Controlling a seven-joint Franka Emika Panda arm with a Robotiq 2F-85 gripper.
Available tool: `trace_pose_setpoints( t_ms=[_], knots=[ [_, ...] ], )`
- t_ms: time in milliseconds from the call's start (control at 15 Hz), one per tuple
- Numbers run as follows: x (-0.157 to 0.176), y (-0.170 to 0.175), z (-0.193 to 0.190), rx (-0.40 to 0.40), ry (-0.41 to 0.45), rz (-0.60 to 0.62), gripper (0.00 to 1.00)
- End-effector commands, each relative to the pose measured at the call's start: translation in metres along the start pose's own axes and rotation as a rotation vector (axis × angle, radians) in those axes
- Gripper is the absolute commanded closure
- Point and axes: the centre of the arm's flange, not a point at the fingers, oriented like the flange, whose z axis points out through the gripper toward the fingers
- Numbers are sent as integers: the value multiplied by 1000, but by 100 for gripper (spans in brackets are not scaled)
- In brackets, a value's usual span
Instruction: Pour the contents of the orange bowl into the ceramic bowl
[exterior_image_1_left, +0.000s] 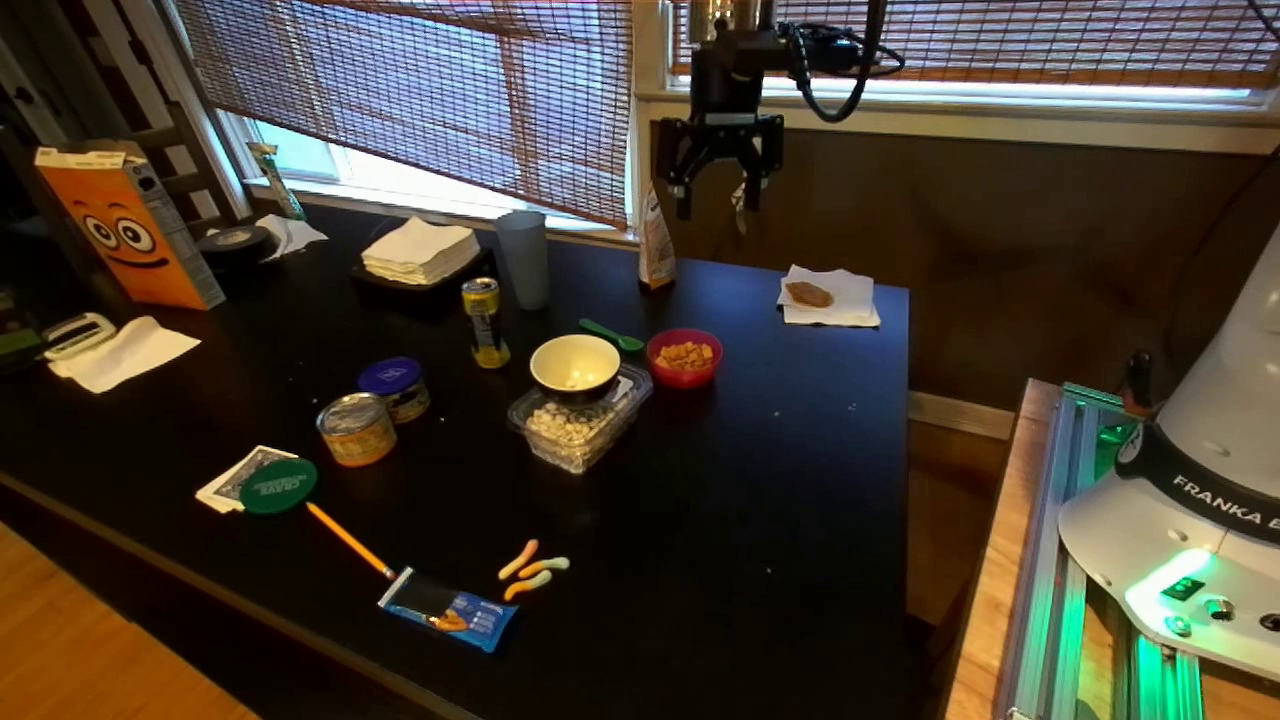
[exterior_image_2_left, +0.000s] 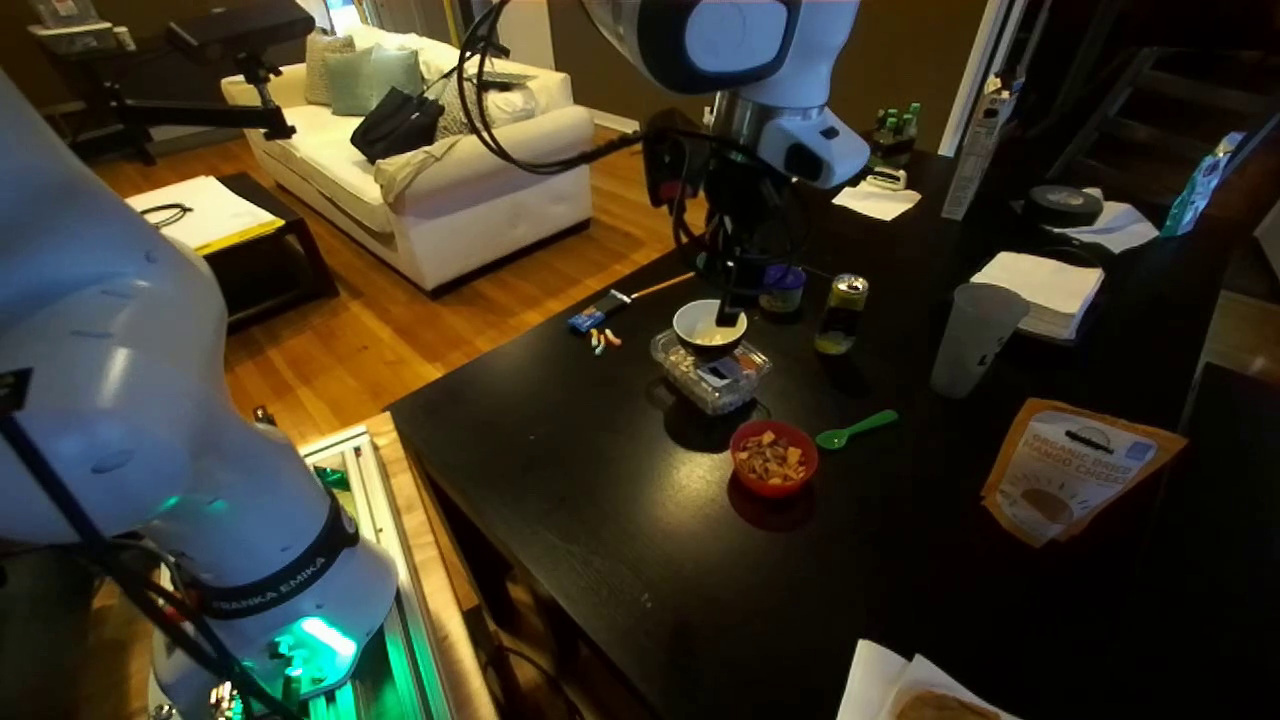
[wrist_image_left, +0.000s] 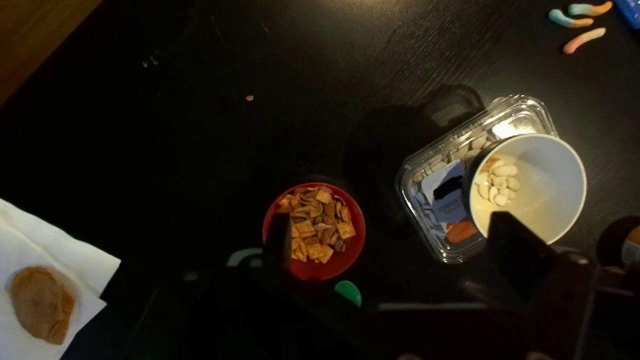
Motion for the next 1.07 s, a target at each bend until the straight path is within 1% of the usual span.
trace_pose_setpoints(
  t_ms=[0, 267, 333, 400, 467, 533, 867, 1000],
  knots=[
    [0, 0, -1, 1, 1, 0, 0],
    [1, 0, -2, 2, 4, 0, 0],
    [6, -1, 1, 8, 26, 28, 0],
    [10, -3, 5, 12, 15, 54, 0],
    [15, -7, 9, 24, 17, 98, 0],
    [20, -11, 15, 42, 0, 125, 0],
    [44, -19, 47, 79, -49, 386, 0],
    [53, -19, 59, 102, -70, 468, 0]
  ],
)
